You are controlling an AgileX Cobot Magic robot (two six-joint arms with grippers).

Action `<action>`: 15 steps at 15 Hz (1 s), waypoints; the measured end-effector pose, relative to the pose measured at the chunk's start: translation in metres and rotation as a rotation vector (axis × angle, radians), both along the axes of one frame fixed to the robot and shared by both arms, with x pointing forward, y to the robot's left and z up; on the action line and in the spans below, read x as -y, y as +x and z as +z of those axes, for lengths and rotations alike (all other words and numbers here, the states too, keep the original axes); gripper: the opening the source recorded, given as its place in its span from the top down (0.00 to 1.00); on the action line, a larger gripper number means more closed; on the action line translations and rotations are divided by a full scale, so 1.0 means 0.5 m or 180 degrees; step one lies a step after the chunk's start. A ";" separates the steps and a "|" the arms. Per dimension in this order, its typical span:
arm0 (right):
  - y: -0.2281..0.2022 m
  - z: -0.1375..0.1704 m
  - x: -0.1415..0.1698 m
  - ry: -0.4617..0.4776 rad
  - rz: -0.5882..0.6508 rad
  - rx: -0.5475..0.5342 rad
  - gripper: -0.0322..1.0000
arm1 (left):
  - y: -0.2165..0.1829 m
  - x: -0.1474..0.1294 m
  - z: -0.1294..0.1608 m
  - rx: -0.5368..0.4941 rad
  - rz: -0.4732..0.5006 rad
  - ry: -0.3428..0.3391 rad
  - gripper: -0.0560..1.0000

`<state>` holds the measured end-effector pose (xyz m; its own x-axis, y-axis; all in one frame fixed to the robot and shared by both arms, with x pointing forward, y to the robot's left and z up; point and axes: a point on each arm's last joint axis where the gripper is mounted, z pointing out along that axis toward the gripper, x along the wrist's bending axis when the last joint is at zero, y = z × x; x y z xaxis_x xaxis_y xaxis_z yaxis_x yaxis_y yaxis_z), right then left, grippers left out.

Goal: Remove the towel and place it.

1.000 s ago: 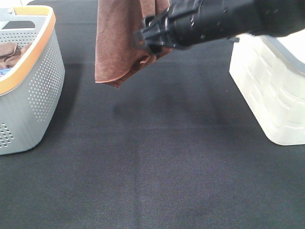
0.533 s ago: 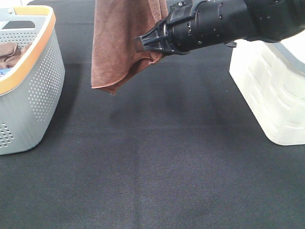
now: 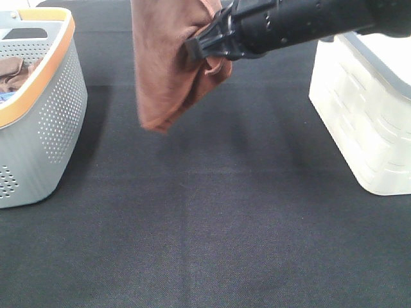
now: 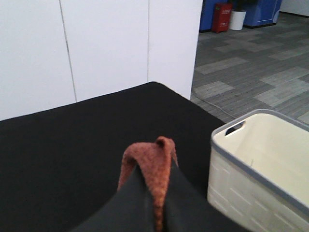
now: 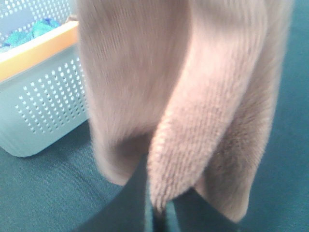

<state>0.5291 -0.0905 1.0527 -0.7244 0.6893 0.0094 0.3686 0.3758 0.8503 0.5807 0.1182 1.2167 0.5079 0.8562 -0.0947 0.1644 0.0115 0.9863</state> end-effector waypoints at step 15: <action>0.268 0.039 0.112 -0.0088 -0.1339 0.1201 0.97 | 0.231 -0.069 -0.195 0.0624 0.0952 -0.0331 0.95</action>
